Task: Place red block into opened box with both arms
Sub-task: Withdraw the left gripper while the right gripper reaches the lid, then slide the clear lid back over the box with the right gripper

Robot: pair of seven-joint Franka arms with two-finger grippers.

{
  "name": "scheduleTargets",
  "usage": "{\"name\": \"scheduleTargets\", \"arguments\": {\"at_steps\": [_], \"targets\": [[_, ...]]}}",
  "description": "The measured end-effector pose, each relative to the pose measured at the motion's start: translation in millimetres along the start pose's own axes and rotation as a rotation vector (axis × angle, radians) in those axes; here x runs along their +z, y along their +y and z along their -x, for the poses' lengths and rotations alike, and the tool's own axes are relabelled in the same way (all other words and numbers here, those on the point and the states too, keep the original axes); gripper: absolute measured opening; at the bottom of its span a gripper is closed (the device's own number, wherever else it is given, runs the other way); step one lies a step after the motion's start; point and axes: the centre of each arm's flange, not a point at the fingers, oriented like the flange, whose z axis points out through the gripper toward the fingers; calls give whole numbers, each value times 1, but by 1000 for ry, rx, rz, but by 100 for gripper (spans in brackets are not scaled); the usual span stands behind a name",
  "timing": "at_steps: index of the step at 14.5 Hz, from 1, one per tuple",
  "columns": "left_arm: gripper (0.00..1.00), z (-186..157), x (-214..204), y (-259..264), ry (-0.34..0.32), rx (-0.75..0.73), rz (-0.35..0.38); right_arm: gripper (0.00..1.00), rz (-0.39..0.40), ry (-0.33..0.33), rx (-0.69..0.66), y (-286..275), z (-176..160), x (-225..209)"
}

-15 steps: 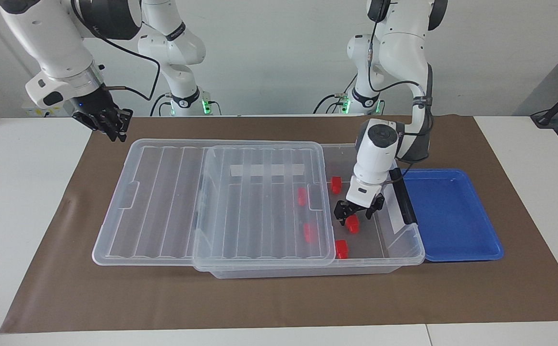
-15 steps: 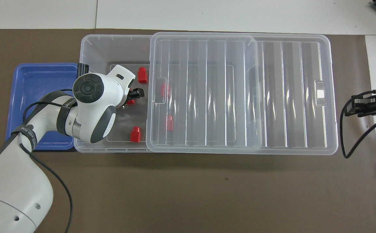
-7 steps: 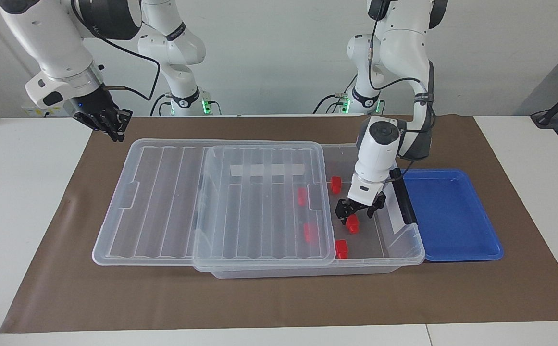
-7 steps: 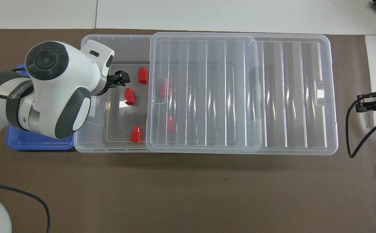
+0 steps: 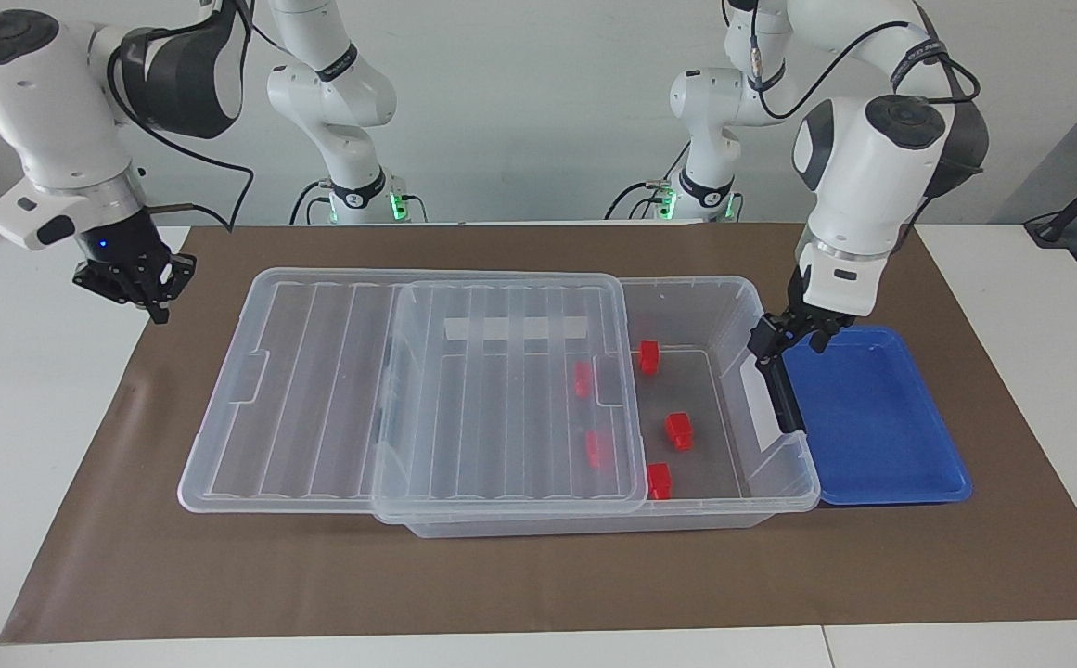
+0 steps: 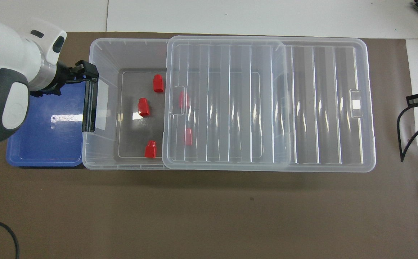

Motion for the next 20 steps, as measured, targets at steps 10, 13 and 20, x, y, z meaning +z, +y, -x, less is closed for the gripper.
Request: {"name": "scheduleTargets", "arguments": {"at_steps": [10,13,20], "targets": [[100,-4,-34,-98,-77,271,-40,1,-35,70,5,3,-46,96],[100,6,-52,-101,-87,271,-45,1,-43,72,9,-3,-49,96],[100,15,-50,-101,-118,276,-50,1,-62,79,10,-40,-61,93]]}}
